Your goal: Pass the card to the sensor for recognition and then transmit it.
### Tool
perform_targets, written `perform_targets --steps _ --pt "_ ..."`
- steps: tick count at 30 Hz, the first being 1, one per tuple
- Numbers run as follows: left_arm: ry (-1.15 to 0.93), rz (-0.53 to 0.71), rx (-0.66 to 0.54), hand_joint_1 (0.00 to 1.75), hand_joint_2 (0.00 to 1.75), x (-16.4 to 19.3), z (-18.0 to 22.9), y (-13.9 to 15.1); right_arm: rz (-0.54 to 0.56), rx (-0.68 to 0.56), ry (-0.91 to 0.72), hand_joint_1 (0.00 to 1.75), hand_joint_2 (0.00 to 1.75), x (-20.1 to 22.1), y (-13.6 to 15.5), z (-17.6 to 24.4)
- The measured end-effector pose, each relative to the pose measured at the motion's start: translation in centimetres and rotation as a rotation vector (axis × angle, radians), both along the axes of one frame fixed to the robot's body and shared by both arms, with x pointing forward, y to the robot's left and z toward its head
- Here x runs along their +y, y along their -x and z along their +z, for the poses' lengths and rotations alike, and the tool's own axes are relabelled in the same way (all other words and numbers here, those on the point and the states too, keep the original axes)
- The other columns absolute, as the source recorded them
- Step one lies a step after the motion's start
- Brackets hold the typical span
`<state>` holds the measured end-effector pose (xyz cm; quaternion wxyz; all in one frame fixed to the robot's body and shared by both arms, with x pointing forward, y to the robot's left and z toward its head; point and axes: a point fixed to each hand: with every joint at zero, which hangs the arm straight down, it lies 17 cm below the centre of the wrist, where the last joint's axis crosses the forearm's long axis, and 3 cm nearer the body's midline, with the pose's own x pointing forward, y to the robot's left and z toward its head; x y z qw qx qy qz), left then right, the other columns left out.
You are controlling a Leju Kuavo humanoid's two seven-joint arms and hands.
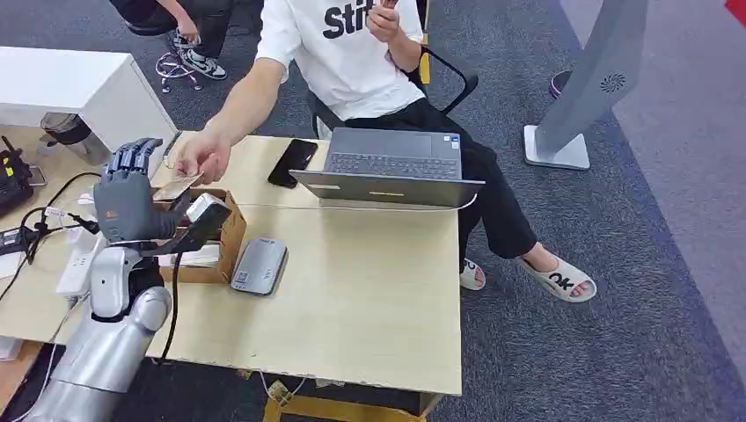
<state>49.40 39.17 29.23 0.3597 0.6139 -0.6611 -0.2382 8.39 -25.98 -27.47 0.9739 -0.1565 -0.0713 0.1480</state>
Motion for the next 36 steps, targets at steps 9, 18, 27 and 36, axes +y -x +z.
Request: perform_targets --steps 9,18,27,36 --pt "-0.268 0.096 0.021 1.75 1.75 0.0 0.5 -1.7 0.047 0.010 -0.008 0.00 1.75 0.4 0.0 0.0" --pt "-0.538 0.174 0.032 1.75 1.75 -0.8 -0.2 -2.6 0.099 0.014 -0.018 0.00 1.75 0.8 -0.2 0.0" --pt "-0.630 0.051 0.223 1.75 1.75 -5.7 -8.0 -2.7 0.101 0.022 -0.026 0.00 1.75 1.1 0.0 -0.1" --pt "-0.663 -0.087 0.429 1.75 1.75 -10.3 -15.8 -1.2 0.086 0.024 -0.031 0.00 1.75 1.2 0.2 -0.1"
